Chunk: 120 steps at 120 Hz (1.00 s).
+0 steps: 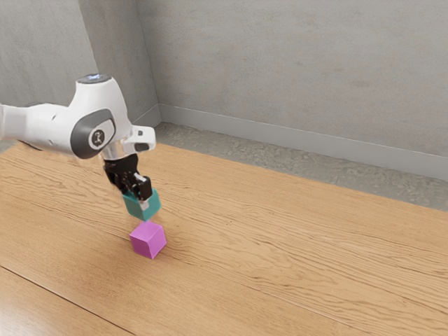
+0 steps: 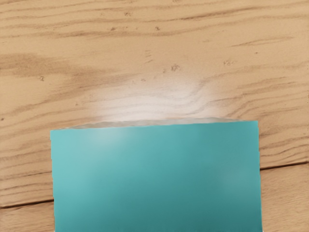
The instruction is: Pick up the blue block with one arm, and put the blue block on the table with one arm
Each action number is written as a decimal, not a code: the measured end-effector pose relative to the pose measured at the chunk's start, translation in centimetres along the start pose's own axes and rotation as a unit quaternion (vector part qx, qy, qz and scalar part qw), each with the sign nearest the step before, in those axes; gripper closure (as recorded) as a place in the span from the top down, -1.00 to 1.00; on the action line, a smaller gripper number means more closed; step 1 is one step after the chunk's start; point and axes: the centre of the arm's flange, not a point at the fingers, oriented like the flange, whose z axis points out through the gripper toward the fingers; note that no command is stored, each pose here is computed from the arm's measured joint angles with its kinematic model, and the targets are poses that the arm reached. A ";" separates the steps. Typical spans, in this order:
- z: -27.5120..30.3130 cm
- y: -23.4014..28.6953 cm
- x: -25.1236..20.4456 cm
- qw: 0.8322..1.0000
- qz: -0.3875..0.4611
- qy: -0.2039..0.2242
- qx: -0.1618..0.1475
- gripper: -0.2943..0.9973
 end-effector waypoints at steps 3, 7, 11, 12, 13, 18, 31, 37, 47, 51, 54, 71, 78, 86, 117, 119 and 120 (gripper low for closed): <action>0.0 0.1 0.2 1.000 0.001 0.001 -0.001 0.04; 0.0 0.4 0.3 1.000 0.003 0.001 -0.002 0.04; 0.1 0.7 0.5 1.000 0.006 0.000 -0.003 0.04; 0.1 0.8 0.5 1.000 0.007 0.000 -0.003 0.04; 0.1 0.9 0.6 1.000 0.008 0.000 -0.003 0.04; 0.3 1.6 0.8 1.000 0.014 -0.001 -0.005 0.04; 1.1 4.2 1.5 0.999 0.037 -0.007 -0.011 0.04; 1.4 5.4 1.9 0.999 0.048 -0.009 -0.013 0.04; 2.1 6.0 2.2 0.998 0.053 -0.014 -0.016 0.03; 2.5 5.8 2.2 0.998 0.052 -0.017 -0.018 0.03; 2.7 5.6 2.3 0.998 0.050 -0.019 -0.019 0.03; 4.1 6.4 2.5 0.998 0.056 -0.029 -0.025 0.04; 4.2 7.0 2.7 0.997 0.062 -0.029 -0.026 0.04; 4.7 7.2 3.0 0.997 0.064 -0.032 -0.029 0.03; 5.1 8.5 3.5 0.996 0.075 -0.033 -0.032 0.15; 5.1 8.6 3.5 0.996 0.075 -0.033 -0.032 0.18; 5.1 8.6 3.5 0.996 0.075 -0.033 -0.033 0.20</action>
